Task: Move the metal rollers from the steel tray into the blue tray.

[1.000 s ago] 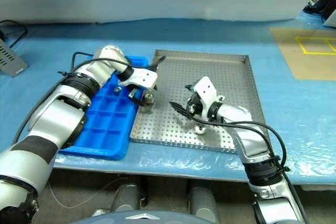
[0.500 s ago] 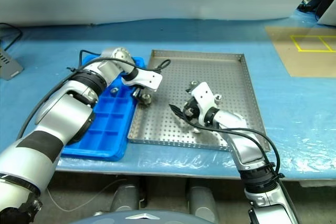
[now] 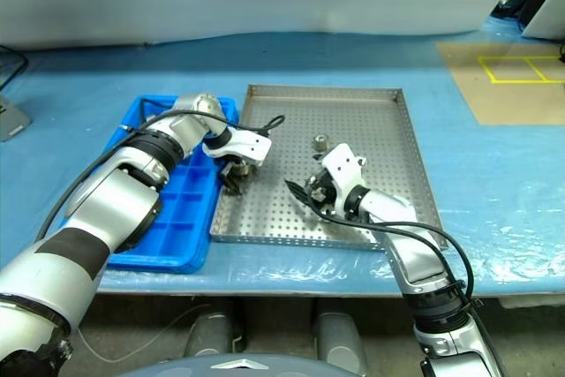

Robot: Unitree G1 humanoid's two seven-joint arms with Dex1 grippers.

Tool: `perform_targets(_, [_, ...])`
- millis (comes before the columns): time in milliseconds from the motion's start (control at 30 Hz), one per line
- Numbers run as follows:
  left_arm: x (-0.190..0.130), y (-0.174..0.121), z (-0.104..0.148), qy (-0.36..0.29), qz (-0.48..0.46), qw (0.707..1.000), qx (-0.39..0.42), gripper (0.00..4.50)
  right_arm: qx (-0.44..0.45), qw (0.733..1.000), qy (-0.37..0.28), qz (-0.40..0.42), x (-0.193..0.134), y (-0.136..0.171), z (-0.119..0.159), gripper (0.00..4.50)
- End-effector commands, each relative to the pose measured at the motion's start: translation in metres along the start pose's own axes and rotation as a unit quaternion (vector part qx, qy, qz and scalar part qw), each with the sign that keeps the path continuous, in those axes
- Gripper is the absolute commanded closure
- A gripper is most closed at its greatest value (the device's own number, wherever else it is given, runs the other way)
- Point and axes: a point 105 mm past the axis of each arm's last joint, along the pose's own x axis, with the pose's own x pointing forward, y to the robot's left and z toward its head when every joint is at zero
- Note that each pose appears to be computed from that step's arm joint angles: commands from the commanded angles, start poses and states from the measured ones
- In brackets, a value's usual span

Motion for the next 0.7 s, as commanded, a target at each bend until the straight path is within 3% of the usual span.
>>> perform_targets(33, [-0.005, -0.005, -0.032, 0.064, -0.001, 0.997, -0.032, 0.24, -0.013, 0.999, -0.029, -0.002, -0.003, 0.002, 0.017, 0.0])
perform_targets(500, [-0.01, 0.007, -0.04, 0.089, 0.055, 0.994, -0.044, 0.24, -0.011, 1.0, -0.017, 0.002, 0.001, 0.0, -0.004, 0.0])
perform_targets(600, [-0.009, 0.008, -0.04, 0.089, 0.061, 0.993, -0.04, 0.85, -0.012, 1.0, -0.014, 0.002, 0.003, -0.002, -0.013, 0.0])
perform_targets(700, [-0.009, 0.008, -0.04, 0.087, 0.063, 0.994, -0.036, 1.75, -0.012, 1.0, -0.013, 0.003, 0.004, -0.004, -0.02, 0.0])
